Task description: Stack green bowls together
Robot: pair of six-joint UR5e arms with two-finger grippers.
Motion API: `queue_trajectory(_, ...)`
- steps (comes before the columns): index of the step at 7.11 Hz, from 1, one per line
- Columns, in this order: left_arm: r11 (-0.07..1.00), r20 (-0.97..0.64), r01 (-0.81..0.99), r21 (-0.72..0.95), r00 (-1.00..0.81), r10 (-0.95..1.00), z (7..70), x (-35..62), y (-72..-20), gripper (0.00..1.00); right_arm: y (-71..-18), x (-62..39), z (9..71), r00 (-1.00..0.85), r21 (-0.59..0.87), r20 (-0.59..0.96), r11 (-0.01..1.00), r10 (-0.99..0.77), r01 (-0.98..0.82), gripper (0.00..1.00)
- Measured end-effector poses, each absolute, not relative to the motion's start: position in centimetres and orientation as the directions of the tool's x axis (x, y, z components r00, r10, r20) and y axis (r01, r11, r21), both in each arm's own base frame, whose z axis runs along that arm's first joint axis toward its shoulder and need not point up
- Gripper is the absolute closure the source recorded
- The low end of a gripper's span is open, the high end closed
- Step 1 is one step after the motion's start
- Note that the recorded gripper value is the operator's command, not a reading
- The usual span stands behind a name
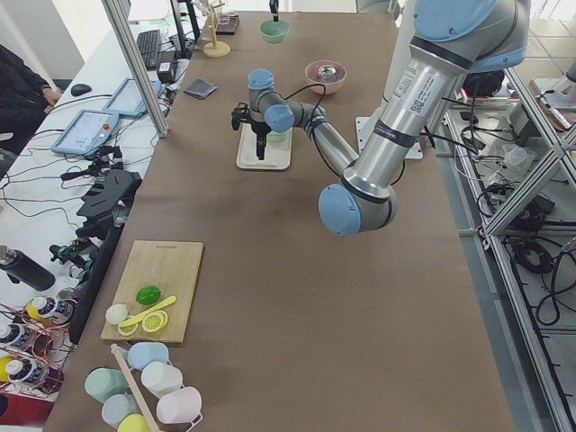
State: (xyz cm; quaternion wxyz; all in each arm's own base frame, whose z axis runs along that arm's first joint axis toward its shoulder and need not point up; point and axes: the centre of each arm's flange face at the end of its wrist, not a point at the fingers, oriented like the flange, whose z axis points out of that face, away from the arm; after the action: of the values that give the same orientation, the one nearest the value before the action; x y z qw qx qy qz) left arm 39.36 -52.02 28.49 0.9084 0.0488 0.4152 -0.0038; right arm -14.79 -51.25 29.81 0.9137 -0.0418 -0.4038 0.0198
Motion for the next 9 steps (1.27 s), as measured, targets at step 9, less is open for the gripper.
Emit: queue_trajectory(9, 0.991, -0.736, 0.002, 0.134, 0.669, 0.098, 35.3, 28.9, -54.6, 0.03, -50.0, -42.2, 15.8, 0.622, -0.101, 0.780, 0.995, 0.068, 0.019, 1.00)
